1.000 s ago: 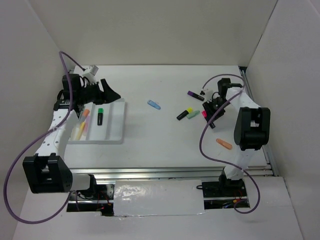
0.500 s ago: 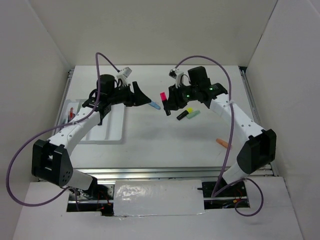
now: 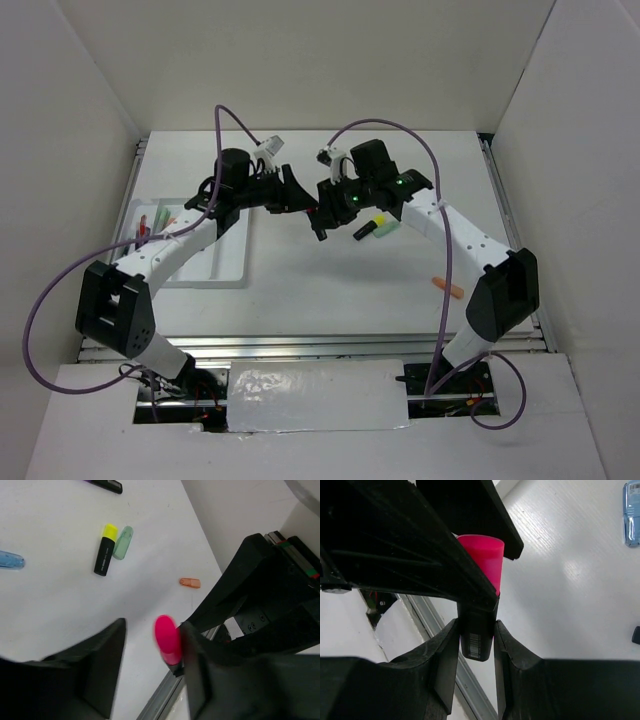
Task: Sort the stationery into containers
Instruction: Pass the stationery from the right arm to the left
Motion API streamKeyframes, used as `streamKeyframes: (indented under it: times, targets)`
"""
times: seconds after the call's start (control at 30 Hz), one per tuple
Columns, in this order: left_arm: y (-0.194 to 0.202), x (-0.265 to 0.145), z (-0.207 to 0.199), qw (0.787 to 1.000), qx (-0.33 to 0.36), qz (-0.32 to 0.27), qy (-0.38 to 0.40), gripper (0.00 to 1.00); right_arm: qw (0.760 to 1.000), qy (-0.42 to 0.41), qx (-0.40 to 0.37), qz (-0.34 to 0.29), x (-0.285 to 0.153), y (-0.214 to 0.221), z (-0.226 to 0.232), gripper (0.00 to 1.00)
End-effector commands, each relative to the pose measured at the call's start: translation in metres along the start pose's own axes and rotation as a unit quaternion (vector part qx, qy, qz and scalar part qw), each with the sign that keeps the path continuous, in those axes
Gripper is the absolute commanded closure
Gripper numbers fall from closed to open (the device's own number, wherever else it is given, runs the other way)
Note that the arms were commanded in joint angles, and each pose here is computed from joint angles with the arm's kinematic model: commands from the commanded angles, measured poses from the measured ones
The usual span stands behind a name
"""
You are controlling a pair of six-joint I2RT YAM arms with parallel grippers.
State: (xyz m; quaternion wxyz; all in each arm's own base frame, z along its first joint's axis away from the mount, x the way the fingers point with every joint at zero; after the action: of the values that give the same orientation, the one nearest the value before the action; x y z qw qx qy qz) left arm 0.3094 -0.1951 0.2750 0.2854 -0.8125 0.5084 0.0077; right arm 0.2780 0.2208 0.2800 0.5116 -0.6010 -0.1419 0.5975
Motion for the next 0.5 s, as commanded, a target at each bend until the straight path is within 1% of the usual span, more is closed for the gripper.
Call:
streamKeyframes:
  times: [0.0, 0.03, 0.07, 0.13, 0.17, 0.2, 0.23, 0.27, 0.3, 0.33, 0.37, 0.4, 0.43, 0.47]
  targets:
    - [-0.006, 0.002, -0.008, 1.000, 0.008, -0.005, 0.030, 0.46, 0.999, 0.005, -0.024, -0.043, -0.007, -0.025, 0.002, 1.00]
    - [-0.006, 0.002, -0.009, 0.999, 0.009, -0.003, 0.034, 0.50, 0.999, 0.002, -0.026, -0.043, -0.006, -0.026, 0.003, 1.00]
    - [-0.005, 0.002, -0.009, 0.999, 0.007, -0.003, 0.036, 0.59, 0.999, -0.001, -0.028, -0.046, -0.007, -0.028, 0.003, 1.00]
    - [-0.002, 0.000, -0.007, 0.999, 0.005, 0.004, 0.037, 0.68, 0.999, -0.004, -0.030, -0.045, -0.006, -0.029, 0.003, 1.00]
    - [-0.002, -0.002, -0.008, 0.999, 0.011, 0.003, 0.037, 0.80, 0.998, -0.003, -0.031, -0.045, -0.008, -0.032, 0.003, 0.98]
    - [-0.004, -0.004, -0.009, 0.999, 0.018, 0.000, 0.031, 0.87, 0.999, -0.004, -0.030, -0.041, -0.007, -0.032, 0.002, 0.93]
    - [-0.004, -0.008, -0.006, 1.000, 0.017, -0.003, 0.007, 0.97, 0.999, -0.001, -0.028, -0.040, -0.009, -0.031, 0.000, 0.81]
    - [-0.007, -0.014, -0.006, 0.999, 0.037, -0.009, -0.004, 1.00, 0.999, 0.001, -0.026, -0.041, -0.010, -0.030, -0.001, 0.71]
    - [-0.015, -0.022, -0.001, 0.999, 0.039, -0.024, -0.020, 1.00, 0.999, 0.002, -0.023, -0.045, -0.015, -0.030, -0.002, 0.60]
    - [-0.016, -0.030, 0.006, 0.998, 0.030, -0.028, -0.044, 1.00, 0.999, 0.008, -0.012, -0.045, -0.017, -0.024, -0.010, 0.41]
    - [-0.021, -0.039, 0.011, 0.997, 0.033, -0.037, -0.056, 1.00, 0.999, 0.012, -0.004, -0.047, -0.020, -0.021, -0.014, 0.35]
    - [-0.032, -0.054, 0.024, 0.995, 0.023, -0.057, -0.076, 1.00, 0.999, 0.017, -0.001, -0.052, -0.025, -0.020, -0.017, 0.32]
    - [-0.032, -0.063, 0.038, 0.992, 0.026, -0.047, -0.116, 1.00, 0.998, 0.033, 0.010, -0.050, -0.028, -0.014, -0.028, 0.32]
    - [-0.044, -0.076, 0.046, 0.987, 0.032, -0.059, -0.145, 1.00, 0.998, 0.048, 0.008, -0.047, -0.030, -0.011, -0.034, 0.31]
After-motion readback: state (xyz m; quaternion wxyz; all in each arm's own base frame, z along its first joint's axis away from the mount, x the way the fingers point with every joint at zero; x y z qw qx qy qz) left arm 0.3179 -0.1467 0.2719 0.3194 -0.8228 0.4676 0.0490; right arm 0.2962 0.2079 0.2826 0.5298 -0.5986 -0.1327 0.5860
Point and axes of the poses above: each gripper's point midway between its finger pads, its own x axis out along the fingers, its own z axis along the line the jaws close on, y = z × x, the point moved 10 cm from there along -x, back along the fingers, and after that the axes turned 15 degrees about -x, right-handed, at the moved point
